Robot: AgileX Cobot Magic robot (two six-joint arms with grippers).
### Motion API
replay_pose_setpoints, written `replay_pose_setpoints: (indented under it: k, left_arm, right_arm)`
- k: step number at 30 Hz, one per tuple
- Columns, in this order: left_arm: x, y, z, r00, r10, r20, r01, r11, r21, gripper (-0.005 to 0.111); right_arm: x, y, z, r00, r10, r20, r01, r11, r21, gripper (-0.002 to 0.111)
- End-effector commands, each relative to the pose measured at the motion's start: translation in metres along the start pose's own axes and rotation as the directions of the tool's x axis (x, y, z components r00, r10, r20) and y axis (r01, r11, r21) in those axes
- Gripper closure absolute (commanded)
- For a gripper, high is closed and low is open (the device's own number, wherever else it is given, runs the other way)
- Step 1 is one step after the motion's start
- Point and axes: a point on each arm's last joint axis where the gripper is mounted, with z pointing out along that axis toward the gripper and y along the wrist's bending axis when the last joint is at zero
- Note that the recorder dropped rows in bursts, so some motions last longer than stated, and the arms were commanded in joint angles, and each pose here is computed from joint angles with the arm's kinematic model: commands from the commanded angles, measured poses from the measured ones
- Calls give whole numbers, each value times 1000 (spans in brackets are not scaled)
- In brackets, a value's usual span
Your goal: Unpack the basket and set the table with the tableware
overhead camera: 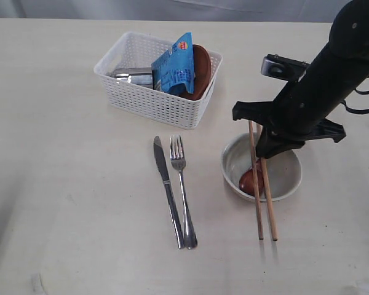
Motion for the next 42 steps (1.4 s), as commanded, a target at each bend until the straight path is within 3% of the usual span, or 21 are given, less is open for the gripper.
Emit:
replay_pose_setpoints:
  k: [1, 15, 22, 36, 42]
  left_arm:
    - [0, 0, 0, 1000, 4, 5, -4, 1000, -4, 107]
    - [0, 0, 0, 1000, 4, 5, -4, 1000, -4, 107]
    - [0, 0, 0, 1000, 4, 5, -4, 1000, -4, 107]
    - [0, 0, 0, 1000, 4, 5, -4, 1000, -4, 107]
    - [0, 0, 0, 1000, 4, 5, -4, 1000, -4, 107]
  right_arm:
    - [-2, -1, -1, 1000, -7, 6, 7, 1000, 9, 108]
    - [-2, -1, -1, 1000, -15, 7, 15, 1000, 17, 107]
    - [-2, -2, -1, 1000, -15, 8, 14, 1000, 26, 69]
    - [2, 5, -32, 996, -48, 71, 47, 999, 18, 70]
    - [13, 26, -15, 988, -152, 12, 150, 986, 79, 70]
